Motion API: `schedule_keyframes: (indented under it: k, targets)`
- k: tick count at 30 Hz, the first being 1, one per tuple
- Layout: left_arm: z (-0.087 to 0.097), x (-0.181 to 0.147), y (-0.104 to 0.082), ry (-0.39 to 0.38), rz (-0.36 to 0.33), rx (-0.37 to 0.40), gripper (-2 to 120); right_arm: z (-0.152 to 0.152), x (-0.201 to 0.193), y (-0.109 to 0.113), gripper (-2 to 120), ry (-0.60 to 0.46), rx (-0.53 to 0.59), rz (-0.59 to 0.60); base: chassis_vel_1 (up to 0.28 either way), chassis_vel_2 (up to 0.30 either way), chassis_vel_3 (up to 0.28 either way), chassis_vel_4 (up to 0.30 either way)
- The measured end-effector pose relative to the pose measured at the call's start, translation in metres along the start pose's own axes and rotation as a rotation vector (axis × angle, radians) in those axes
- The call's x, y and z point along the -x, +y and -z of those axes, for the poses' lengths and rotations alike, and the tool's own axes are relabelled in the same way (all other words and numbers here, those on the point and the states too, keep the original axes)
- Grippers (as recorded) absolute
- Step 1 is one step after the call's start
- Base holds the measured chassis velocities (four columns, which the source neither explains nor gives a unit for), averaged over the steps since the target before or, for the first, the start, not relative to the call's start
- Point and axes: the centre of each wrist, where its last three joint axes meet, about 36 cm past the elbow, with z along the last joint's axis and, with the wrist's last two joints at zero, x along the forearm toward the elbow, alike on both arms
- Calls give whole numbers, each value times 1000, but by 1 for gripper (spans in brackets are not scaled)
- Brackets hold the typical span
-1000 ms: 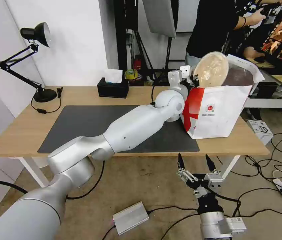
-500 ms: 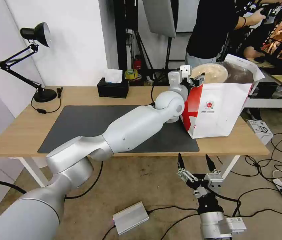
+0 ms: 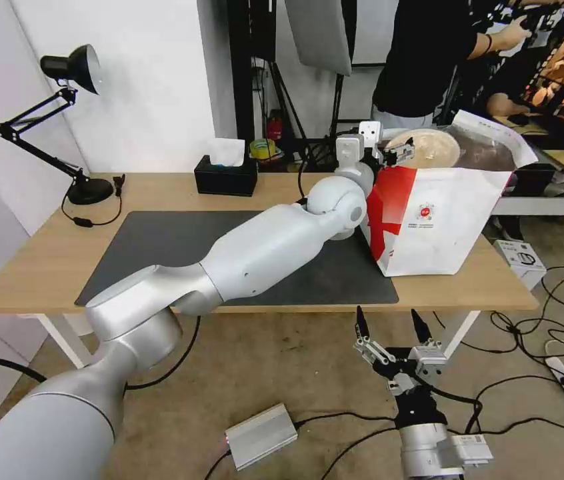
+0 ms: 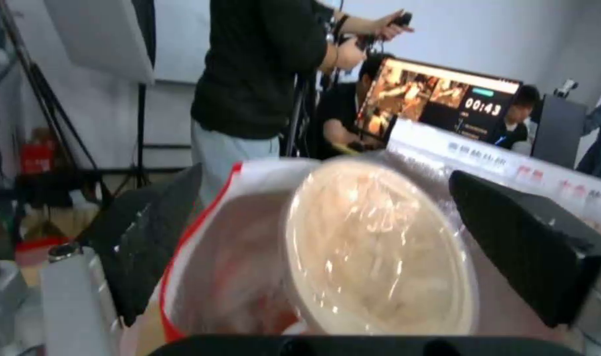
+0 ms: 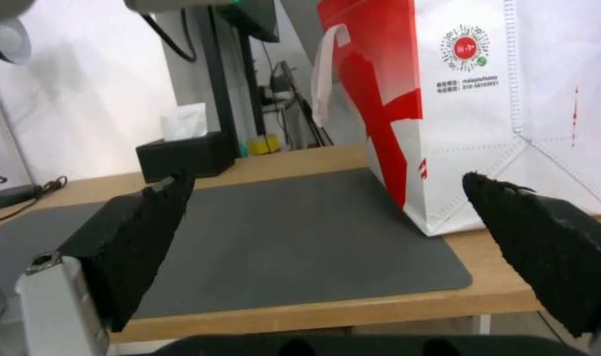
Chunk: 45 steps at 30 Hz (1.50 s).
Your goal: Pick up the trash from the table and place it into the takeout bag.
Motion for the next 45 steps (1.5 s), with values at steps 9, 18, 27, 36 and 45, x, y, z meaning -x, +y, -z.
schedule_keyframes:
  k: [9, 18, 27, 36, 45]
  targets:
    - [34, 4, 1, -93, -1, 48, 100, 0, 0, 0, 100, 0, 0, 0, 0, 0, 0, 0]
    - [68, -3, 7, -183, 8, 62, 100, 0, 0, 0, 100, 0, 0, 0, 0, 0, 0, 0]
    - [87, -53, 45, -276, 31, 113, 100, 0, 0, 0, 100, 0, 0, 0, 0, 0, 0, 0]
    - [49, -100, 78, -263, 76, 100, 100, 0, 0, 0, 100, 0, 0, 0, 0, 0, 0, 0]
    - [24, -149, 99, -270, 115, 85, 100, 0, 0, 0, 100, 0, 0, 0, 0, 0, 0, 0]
